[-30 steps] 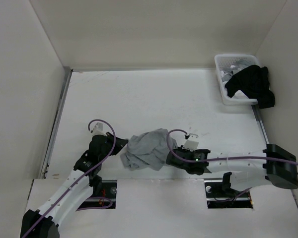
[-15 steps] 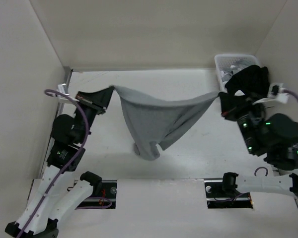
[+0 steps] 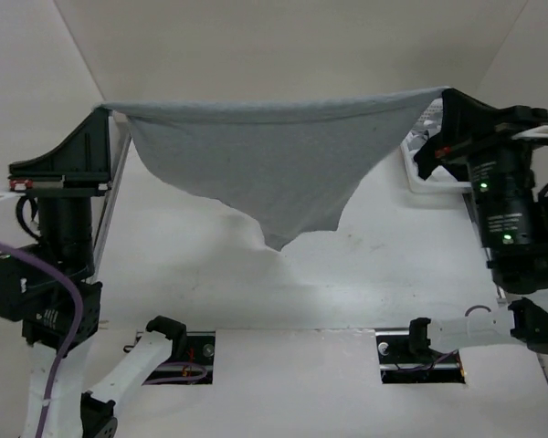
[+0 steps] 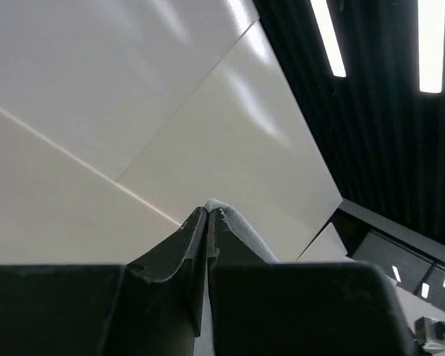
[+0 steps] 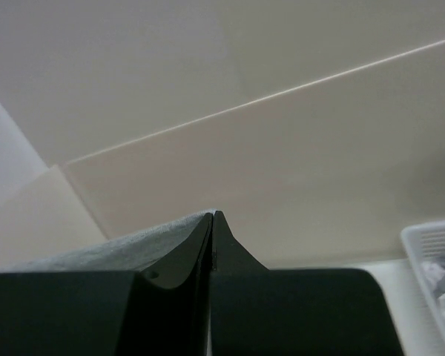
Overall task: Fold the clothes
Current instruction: Flatten the tank top out
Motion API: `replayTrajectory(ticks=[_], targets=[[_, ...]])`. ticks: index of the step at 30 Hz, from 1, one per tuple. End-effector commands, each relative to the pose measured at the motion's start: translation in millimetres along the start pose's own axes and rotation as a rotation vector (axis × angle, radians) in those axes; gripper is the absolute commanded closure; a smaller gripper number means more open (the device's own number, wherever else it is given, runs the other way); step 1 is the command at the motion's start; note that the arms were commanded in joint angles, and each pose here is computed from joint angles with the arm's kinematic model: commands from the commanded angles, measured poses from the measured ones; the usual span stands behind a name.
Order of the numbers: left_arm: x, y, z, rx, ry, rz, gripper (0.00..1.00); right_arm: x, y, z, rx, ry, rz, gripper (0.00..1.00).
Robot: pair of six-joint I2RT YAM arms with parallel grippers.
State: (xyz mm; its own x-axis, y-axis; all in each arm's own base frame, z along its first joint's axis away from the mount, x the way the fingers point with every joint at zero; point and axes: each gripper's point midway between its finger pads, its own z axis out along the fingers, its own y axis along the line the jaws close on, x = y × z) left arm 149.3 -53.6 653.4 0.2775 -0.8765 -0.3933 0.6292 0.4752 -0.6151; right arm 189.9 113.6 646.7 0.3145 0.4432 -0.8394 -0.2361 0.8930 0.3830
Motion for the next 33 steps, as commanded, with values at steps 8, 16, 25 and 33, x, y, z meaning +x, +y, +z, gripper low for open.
replayTrajectory(ticks=[8,16,25,33], targets=[[116.9,230.0,12.9,-0.531,0.175,0.104,1.0,118.8,8.1,80.1,-0.016,0.091,-0.197,1.0],[142.3,301.6,118.8,-0.535,0.235,0.06,1.0,156.1,-31.4,231.1,-0.03,0.155,-0.11,1.0],[102.5,242.5,189.1,-0.332,0.182,0.056,1.0,63.7,-34.6,234.6,-0.088,-0.069,-0.008,1.0],[51.9,162.2,134.6,-0.154,0.033,0.132,1.0,23.6,-0.1,177.7,-0.164,-0.097,-0.027,1.0]])
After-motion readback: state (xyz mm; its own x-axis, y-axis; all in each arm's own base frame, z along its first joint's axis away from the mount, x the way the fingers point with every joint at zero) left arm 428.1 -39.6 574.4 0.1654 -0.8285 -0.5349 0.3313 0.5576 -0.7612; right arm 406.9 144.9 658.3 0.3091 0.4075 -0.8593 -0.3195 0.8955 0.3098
